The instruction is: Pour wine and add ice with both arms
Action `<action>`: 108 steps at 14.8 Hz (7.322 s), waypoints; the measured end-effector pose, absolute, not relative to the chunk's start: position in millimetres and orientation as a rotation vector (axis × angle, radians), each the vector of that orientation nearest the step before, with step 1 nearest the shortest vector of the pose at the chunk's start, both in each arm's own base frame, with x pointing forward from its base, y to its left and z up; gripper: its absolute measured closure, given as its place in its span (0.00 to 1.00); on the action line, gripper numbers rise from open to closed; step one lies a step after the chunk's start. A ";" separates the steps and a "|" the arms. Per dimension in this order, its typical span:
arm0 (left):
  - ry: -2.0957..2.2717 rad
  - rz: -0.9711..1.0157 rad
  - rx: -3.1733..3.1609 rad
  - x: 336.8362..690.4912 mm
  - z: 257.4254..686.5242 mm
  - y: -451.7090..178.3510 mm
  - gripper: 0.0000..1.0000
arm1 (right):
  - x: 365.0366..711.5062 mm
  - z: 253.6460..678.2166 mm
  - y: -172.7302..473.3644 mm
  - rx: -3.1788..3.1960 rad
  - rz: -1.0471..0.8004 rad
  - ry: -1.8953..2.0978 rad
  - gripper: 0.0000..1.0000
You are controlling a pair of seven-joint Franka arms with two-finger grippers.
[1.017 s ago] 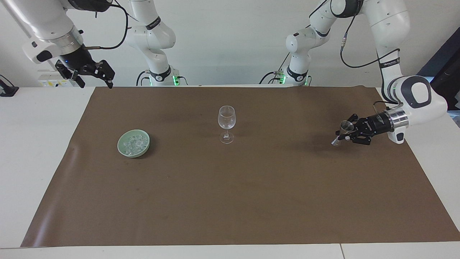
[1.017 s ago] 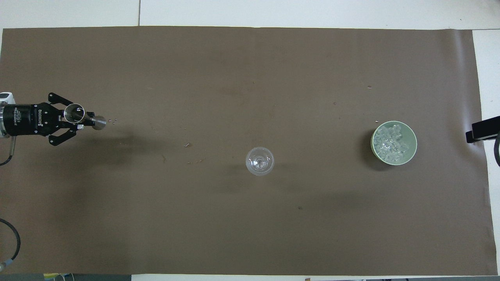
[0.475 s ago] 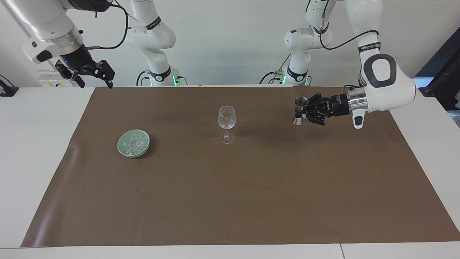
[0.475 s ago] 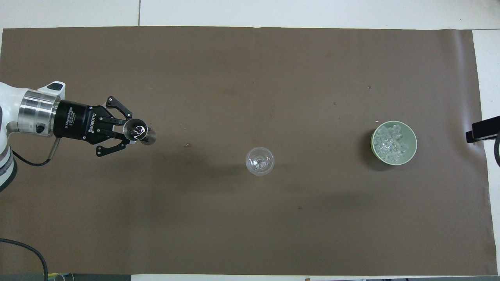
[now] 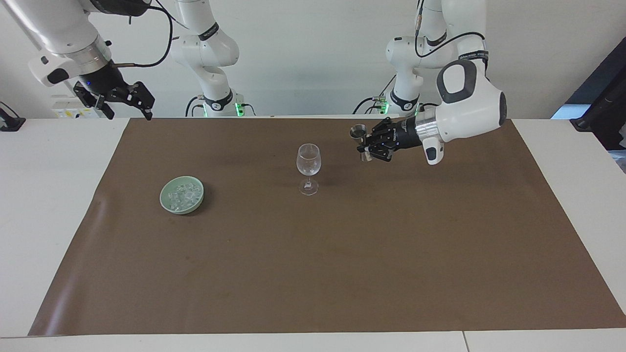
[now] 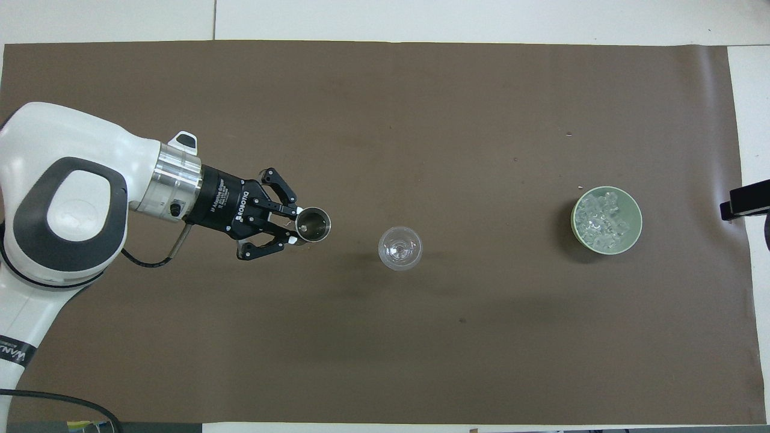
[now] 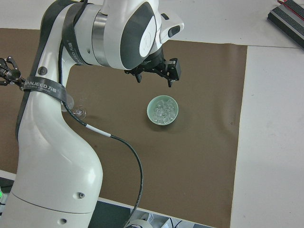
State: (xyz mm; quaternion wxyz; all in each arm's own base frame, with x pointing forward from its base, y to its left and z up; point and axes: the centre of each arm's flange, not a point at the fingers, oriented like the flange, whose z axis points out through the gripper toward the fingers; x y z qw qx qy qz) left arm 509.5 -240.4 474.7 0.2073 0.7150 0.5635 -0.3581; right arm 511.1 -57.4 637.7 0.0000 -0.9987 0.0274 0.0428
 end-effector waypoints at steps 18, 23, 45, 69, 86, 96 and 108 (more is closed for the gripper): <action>1.807 -0.302 2.330 456.8 474.6 -362.3 0.79 | 512.7 583.8 -43.6 -3.144 0.027 0.042 0.00; 1.770 -0.114 2.420 445.4 476.8 -378.8 0.79 | 512.4 550.9 -39.4 -3.104 -0.003 0.053 0.00; 1.595 0.469 2.579 404.2 490.1 -425.9 0.79 | 525.0 358.5 -31.6 -3.094 -0.005 0.174 0.15; 1.666 -0.738 1.805 554.5 478.9 -165.3 0.79 | 518.0 317.9 -31.1 -3.077 0.084 0.273 0.49; 1.463 -0.986 1.332 579.3 296.7 139.9 0.79 | 518.3 318.0 -31.1 -3.077 0.083 0.273 0.70; 1.503 -0.966 1.301 575.6 258.0 156.1 0.79 | 532.5 345.1 -27.0 -3.073 0.121 0.254 0.76; 1.539 -0.929 1.294 556.7 231.7 158.1 0.72 | 539.4 561.2 244.1 -2.979 0.081 0.339 0.76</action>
